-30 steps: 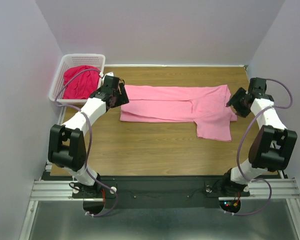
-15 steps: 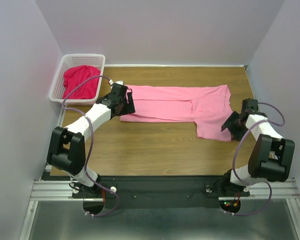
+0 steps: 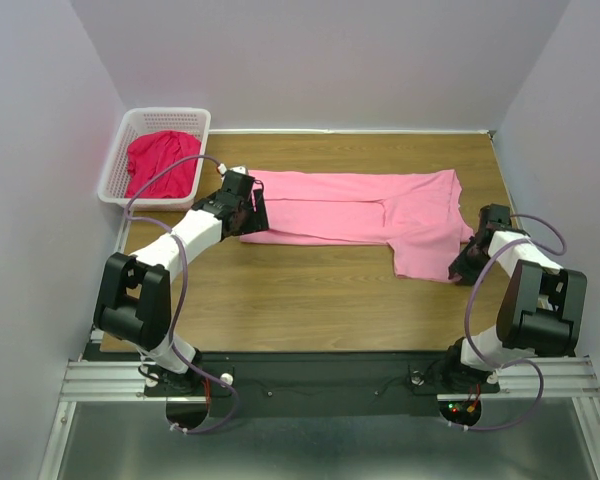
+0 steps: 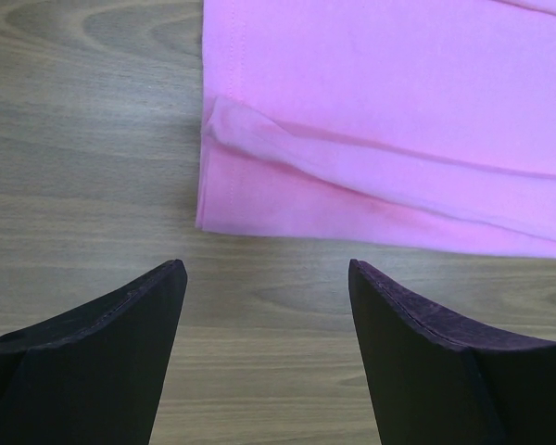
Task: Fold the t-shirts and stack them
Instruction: Fold the tshirt
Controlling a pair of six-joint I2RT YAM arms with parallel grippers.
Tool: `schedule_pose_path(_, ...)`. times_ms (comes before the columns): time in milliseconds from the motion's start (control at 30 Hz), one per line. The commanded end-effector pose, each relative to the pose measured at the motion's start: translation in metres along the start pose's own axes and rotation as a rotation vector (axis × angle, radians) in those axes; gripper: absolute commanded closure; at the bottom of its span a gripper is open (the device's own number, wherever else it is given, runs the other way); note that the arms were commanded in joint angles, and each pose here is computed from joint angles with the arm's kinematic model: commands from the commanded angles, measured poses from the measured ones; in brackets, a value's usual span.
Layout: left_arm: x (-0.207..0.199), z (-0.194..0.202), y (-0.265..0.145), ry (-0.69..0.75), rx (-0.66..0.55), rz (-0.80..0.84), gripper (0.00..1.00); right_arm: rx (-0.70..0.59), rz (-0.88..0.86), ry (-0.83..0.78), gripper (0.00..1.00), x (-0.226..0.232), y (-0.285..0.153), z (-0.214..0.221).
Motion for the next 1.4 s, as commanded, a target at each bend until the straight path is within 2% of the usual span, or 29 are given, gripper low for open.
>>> schedule_pose_path(0, 0.000, -0.007, -0.005, 0.012, -0.039, 0.005, 0.18, -0.018, 0.010, -0.002, 0.70, -0.002, 0.009, -0.001)
schedule_pose_path(33, -0.001, -0.007, -0.005, 0.012, -0.040, 0.009, 0.18, -0.022, 0.008, -0.003, 0.78, -0.001, 0.008, -0.003)
schedule_pose_path(200, 0.000, -0.003, -0.005, 0.009, -0.038, 0.009, 0.18, -0.064, -0.030, -0.018, 0.99, 0.012, -0.002, -0.017)
schedule_pose_path(400, 0.000, -0.002, -0.006, 0.010, -0.038, 0.008, 0.18, -0.071, -0.162, 0.010, 0.99, 0.050, -0.023, -0.035)
schedule_pose_path(767, 0.001, 0.003, -0.005, 0.007, -0.027, 0.005, 0.18, -0.126, -0.412, 0.033, 0.99, 0.155, -0.066, -0.100)
schedule_pose_path(1100, 0.002, 0.006, -0.005, -0.008, -0.013, -0.004, 0.18, -0.125, -0.496, -0.010, 0.99, 0.224, -0.060, -0.120)
schedule_pose_path(1367, 0.004, 0.009, -0.005, -0.018, 0.000, -0.015, 0.18, -0.160, -0.497, 0.000, 0.99, 0.244, -0.047, -0.140)
Point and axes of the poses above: each gripper's point midway between its finger pads, its own y axis out along the fingers, its own x axis along the line the jaws close on, z = x × y, the point moved 1 cm from there along -y, back along the fingers, and after that the axes turned 15 degrees about y, right-handed, at the moved point
